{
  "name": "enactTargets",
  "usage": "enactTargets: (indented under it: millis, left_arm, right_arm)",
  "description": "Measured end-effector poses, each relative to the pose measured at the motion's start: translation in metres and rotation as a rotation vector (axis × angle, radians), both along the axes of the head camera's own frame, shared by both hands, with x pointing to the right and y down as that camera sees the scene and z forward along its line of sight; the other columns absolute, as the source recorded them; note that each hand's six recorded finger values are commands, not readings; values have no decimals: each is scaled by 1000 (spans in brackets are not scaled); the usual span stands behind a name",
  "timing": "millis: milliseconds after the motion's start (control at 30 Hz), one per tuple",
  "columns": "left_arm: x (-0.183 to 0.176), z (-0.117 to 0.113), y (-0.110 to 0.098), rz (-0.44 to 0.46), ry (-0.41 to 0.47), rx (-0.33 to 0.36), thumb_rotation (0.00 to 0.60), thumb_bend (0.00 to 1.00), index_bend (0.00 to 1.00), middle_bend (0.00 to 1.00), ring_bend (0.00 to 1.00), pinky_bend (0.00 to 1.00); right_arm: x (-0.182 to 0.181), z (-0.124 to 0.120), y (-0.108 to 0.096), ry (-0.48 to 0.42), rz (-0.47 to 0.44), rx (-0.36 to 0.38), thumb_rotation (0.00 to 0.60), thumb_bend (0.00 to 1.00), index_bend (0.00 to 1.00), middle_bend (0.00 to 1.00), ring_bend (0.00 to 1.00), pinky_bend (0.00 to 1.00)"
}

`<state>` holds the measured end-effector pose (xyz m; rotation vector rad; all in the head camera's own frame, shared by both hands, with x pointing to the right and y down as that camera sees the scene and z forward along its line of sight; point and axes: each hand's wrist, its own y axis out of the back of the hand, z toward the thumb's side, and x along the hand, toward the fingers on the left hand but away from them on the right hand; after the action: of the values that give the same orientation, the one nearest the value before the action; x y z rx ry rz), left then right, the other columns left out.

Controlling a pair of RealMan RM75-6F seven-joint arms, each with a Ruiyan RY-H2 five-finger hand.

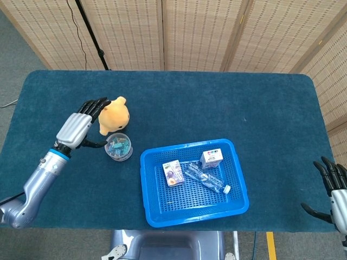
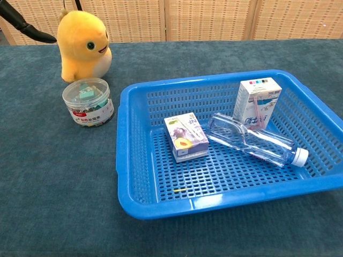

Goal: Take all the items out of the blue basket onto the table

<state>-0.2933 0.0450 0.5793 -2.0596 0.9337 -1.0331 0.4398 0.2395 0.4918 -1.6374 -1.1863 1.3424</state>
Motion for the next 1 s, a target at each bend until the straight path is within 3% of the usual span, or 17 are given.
enactTargets:
  millis: [167, 400, 600, 1000]
  left_arm:
    - [23, -25, 24, 159, 47, 86, 600, 139, 0, 0, 0, 6]
    - [64, -47, 75, 375, 106, 163, 600, 139, 0, 0, 0, 74]
    - [93, -37, 95, 428, 98, 151, 600, 140, 0, 0, 0, 85]
    - [148, -5, 116, 503, 60, 86, 600, 140, 0, 0, 0, 127]
  right_arm:
    - [2, -3, 0, -13, 4, 4, 600, 0, 0, 0, 0, 0]
    - [6, -5, -1, -22, 12, 10, 600, 0, 0, 0, 0, 0]
    - [9, -6, -2, -26, 17, 9, 600, 0, 0, 0, 0, 0]
    - [11, -7, -4, -29, 24, 13, 600, 0, 0, 0, 0, 0]
